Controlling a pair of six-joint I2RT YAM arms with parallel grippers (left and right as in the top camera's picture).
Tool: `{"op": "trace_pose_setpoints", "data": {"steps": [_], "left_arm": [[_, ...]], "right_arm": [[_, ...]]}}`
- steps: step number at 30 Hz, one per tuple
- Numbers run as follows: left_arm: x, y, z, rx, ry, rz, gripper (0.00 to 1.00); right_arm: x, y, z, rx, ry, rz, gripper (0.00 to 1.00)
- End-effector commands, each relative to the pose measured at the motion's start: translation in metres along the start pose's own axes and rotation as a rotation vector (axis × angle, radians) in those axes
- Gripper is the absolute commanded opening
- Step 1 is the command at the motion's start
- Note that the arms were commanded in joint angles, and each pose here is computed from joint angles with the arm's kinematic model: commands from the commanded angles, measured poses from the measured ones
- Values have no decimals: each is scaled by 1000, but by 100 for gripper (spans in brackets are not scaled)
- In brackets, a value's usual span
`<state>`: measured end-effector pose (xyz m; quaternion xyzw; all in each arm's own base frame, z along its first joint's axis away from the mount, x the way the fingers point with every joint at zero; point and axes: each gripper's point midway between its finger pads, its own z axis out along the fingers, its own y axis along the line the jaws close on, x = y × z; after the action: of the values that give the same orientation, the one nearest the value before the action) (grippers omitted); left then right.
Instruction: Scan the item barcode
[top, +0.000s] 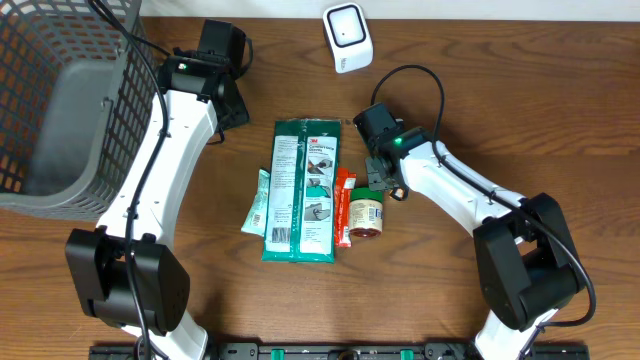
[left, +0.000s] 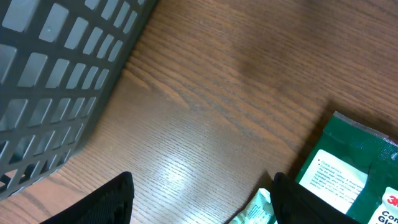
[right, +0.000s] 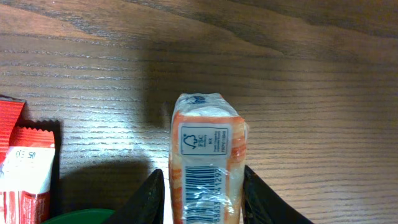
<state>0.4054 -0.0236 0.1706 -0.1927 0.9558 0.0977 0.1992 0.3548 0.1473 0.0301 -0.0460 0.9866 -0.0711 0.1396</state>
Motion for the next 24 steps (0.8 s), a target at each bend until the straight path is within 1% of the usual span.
{"op": "trace_pose_setpoints", "data": {"steps": [1, 2, 4, 5, 12, 13, 15, 17, 19, 21, 24], "left_arm": [[2, 4, 5, -31, 4, -10, 70], [2, 4, 5, -31, 4, -10, 70], [2, 4, 5, -31, 4, -10, 71], [2, 4, 5, -31, 4, -10, 70], [2, 4, 5, -31, 4, -10, 70], [2, 4, 5, -31, 4, -10, 70], [2, 4, 5, -31, 4, -10, 70], [2, 4, 5, -31, 4, -10, 71], [2, 4, 5, -31, 4, -10, 70], [2, 4, 5, -31, 4, -10, 70], [2, 4, 5, -31, 4, -10, 70]], "right_arm": [[4, -1, 4, 8, 13, 8, 37], [4, -1, 4, 8, 13, 8, 36], [4, 0, 4, -2, 18, 7, 29], [5, 1, 4, -8, 20, 8, 27], [5, -1, 5, -8, 27, 14, 31], [5, -3, 5, -7, 29, 19, 30], [5, -8, 6, -2, 35, 30, 27], [4, -12, 7, -2, 40, 41, 27], [5, -14, 8, -16, 50, 54, 30], [5, -12, 9, -53, 65, 69, 40], [6, -11, 10, -89, 81, 85, 41]]}}
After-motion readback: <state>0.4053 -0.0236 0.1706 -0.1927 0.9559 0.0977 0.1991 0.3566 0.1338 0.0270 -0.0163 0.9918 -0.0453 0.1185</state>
